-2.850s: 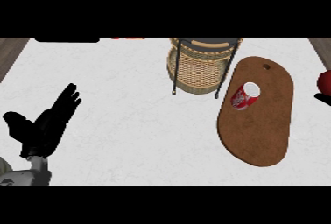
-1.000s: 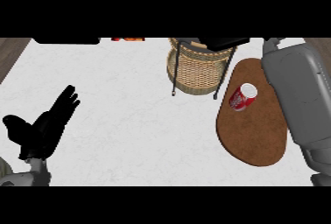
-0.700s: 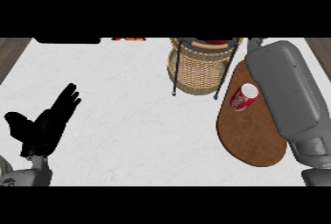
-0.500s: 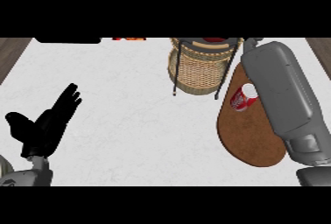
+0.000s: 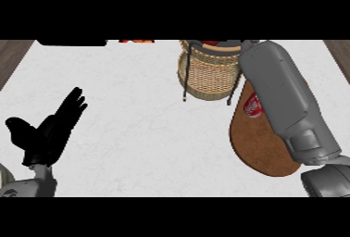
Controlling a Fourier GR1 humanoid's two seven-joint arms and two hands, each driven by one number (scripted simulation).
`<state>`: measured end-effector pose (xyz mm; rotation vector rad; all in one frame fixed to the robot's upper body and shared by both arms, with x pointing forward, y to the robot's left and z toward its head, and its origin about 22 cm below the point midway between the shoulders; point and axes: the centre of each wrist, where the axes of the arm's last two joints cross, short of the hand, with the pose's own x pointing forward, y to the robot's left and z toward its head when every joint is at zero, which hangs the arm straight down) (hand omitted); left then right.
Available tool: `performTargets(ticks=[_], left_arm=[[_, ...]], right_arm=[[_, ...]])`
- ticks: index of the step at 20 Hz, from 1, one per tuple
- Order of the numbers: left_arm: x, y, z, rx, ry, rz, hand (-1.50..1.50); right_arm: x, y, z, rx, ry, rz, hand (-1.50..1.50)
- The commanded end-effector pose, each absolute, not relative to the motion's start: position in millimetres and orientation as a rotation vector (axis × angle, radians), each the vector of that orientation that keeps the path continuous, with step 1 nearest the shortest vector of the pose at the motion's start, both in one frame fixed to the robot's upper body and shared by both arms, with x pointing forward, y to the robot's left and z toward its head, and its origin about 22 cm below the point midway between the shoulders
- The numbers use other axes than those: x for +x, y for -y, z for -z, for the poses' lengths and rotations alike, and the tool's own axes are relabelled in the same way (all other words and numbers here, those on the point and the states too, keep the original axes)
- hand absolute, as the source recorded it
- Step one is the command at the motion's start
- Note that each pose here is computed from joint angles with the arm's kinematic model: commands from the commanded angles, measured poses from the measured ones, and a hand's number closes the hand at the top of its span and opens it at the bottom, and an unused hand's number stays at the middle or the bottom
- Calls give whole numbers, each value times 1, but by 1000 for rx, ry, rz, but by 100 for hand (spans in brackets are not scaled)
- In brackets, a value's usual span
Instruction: Pick the tomato from the cutting board and place it in the tiered basket
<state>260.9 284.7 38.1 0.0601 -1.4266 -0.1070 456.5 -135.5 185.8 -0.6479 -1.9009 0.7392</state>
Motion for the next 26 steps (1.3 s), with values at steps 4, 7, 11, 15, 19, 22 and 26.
performTargets(ticks=[4,7,11,15,19,22,26], left_arm=[[267,-297,-34,61,1408,104,0],[258,-284,-23,53,1414,95,0],[257,-291,-25,65,1420,99,0],[255,-284,-30,49,1430,106,0],[245,-295,-34,65,1421,90,0],[261,-291,-38,49,1443,98,0],[259,-279,-41,53,1432,107,0]], right_arm=[[462,114,-182,-504,1895,-576,-150],[463,126,-187,-415,1888,-435,-150],[465,147,-194,-286,1894,-246,-150],[472,192,-198,-209,1881,-41,-150],[471,234,-237,-262,1915,78,-150],[466,269,-209,-319,1922,157,-150],[456,333,-247,-362,1899,250,-150]])
